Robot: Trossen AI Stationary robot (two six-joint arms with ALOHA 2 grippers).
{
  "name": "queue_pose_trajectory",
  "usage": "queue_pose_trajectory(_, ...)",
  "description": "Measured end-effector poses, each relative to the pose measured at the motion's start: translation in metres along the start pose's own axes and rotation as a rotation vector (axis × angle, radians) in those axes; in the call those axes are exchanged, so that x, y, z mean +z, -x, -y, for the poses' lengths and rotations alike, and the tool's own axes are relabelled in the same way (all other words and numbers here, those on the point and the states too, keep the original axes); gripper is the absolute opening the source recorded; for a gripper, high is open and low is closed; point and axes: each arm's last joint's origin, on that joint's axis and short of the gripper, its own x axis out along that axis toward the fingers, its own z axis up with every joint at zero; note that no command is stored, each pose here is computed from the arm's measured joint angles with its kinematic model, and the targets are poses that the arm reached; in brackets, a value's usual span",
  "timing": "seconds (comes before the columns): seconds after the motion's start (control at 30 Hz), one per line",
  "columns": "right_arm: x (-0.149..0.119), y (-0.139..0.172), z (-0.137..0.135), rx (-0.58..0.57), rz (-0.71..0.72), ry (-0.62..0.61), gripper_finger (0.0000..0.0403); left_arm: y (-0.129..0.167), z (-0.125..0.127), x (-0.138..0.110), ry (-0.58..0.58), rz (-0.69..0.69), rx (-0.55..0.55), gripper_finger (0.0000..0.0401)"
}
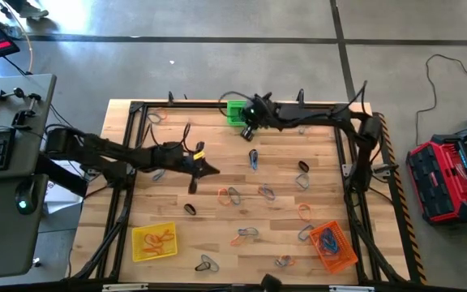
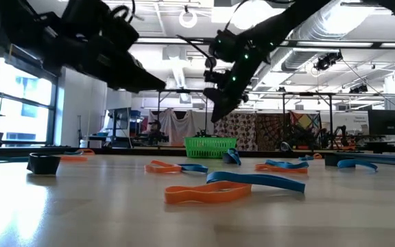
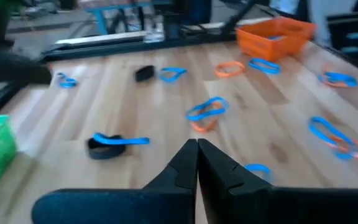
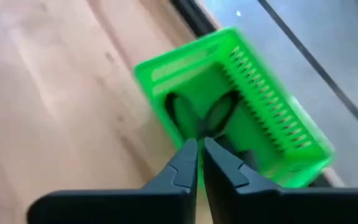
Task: Sort rubber bands into baskets
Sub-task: Put the blue rubber band into the orange bin
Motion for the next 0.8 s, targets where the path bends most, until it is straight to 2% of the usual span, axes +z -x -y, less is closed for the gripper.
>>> queue_pose_trajectory(0.13, -0.026, 0.001, -0.024, 0.039, 0.088, -0.034, 0.0011, 0.010, 0.020, 0.002, -0.019, -0.078, -0.087, 0.0000)
queue_pose_trajectory(0.3, -0.049, 0.024, -0.053, 0.089, 0.198, -0.078, 0.0005, 0.022, 0.045, 0.008, -0.020, -0.117, -0.151, 0.0000)
queue_pose_trajectory(0.47, -0.062, 0.062, -0.084, 0.088, 0.268, -0.074, 0.0001, 0.029, 0.070, 0.018, -0.022, -0.189, -0.197, 0.0000)
queue_pose_trajectory(0.63, -0.074, 0.104, -0.116, 0.097, 0.339, -0.062, 0.0000, 0.028, 0.100, 0.034, -0.084, -0.275, -0.227, 0.0000)
queue_pose_trajectory(0.8, -0.088, 0.143, -0.146, 0.118, 0.391, -0.042, 0.0000, 0.026, 0.130, 0.046, -0.100, -0.271, -0.291, 0.0000)
